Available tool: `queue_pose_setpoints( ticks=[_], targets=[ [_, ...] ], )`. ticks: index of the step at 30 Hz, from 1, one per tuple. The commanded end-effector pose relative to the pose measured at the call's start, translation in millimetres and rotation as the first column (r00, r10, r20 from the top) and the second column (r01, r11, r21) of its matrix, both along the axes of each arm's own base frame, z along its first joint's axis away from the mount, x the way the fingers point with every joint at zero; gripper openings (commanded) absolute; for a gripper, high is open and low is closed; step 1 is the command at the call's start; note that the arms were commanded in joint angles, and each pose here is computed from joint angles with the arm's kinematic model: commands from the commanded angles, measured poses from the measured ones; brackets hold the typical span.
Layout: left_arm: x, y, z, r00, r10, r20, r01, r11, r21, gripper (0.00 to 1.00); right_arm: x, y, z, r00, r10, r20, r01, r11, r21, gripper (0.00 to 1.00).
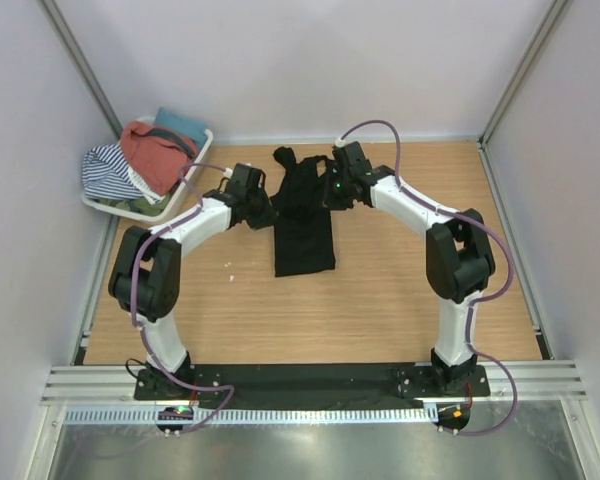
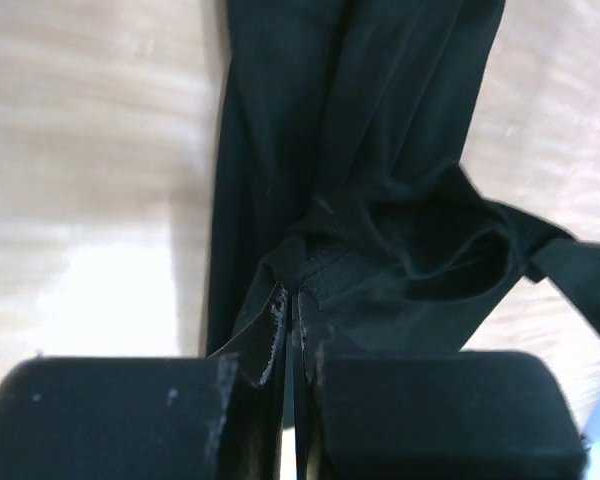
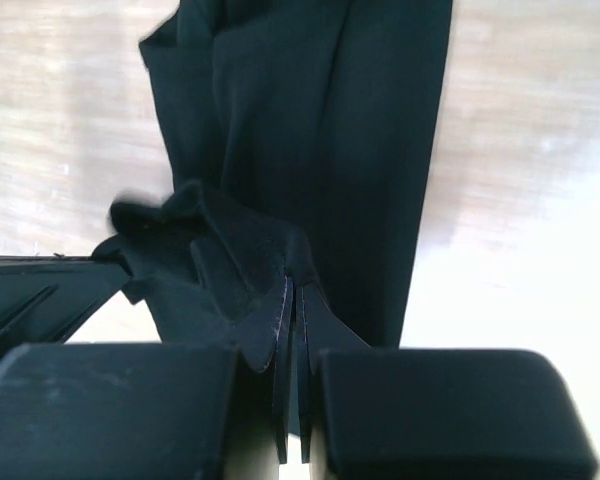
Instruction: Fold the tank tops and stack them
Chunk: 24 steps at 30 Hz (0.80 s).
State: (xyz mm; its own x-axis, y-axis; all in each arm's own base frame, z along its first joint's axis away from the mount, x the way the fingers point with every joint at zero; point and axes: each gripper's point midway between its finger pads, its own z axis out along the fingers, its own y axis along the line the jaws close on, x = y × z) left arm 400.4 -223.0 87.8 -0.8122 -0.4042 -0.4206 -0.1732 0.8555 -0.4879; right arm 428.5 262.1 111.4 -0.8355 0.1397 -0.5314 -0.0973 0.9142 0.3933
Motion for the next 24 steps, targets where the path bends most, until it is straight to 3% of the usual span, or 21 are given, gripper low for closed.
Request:
queue_pose_setpoints(
  ticks=[1, 19, 21, 22, 23, 24],
  targets=[
    [28.4, -12.1, 23.1, 0.997, -0.030, 0.071, 0.035, 0.997, -0.072, 0.00, 25.8, -1.5, 24.3, 0.998, -0.014, 0.064, 0.015, 1.000, -0.016, 0.01],
    [50.0, -0.8, 0.7, 0.999, 0.001, 0.038, 0.000, 1.000, -0.031, 0.01, 54.5, -17.3, -3.3, 0.997, -0.061, 0.041, 0.062, 0.998, -0.027, 0.01],
    [61.0, 3.0, -1.6, 0.999, 0.027, 0.040, -0.025, 0.998, -0.050, 0.17, 65.8, -17.3, -4.0, 0.996, -0.074, 0.058, 0.075, 0.997, -0.017, 0.13],
    [67.4, 3.7, -10.0, 0.999, 0.034, 0.032, -0.032, 0.998, -0.060, 0.39, 76.4, -20.0, -7.0, 0.993, -0.096, 0.065, 0.097, 0.995, -0.016, 0.29],
    [74.0, 2.6, -7.8, 0.999, 0.035, 0.040, -0.031, 0.996, -0.083, 0.49, 82.5, -22.5, -7.0, 0.991, -0.111, 0.078, 0.113, 0.993, -0.017, 0.49],
    [83.9, 7.9, -5.3, 0.998, 0.050, 0.046, -0.045, 0.993, -0.108, 0.68, 94.2, -27.1, -4.4, 0.985, -0.142, 0.098, 0.143, 0.990, -0.004, 0.59]
  ],
)
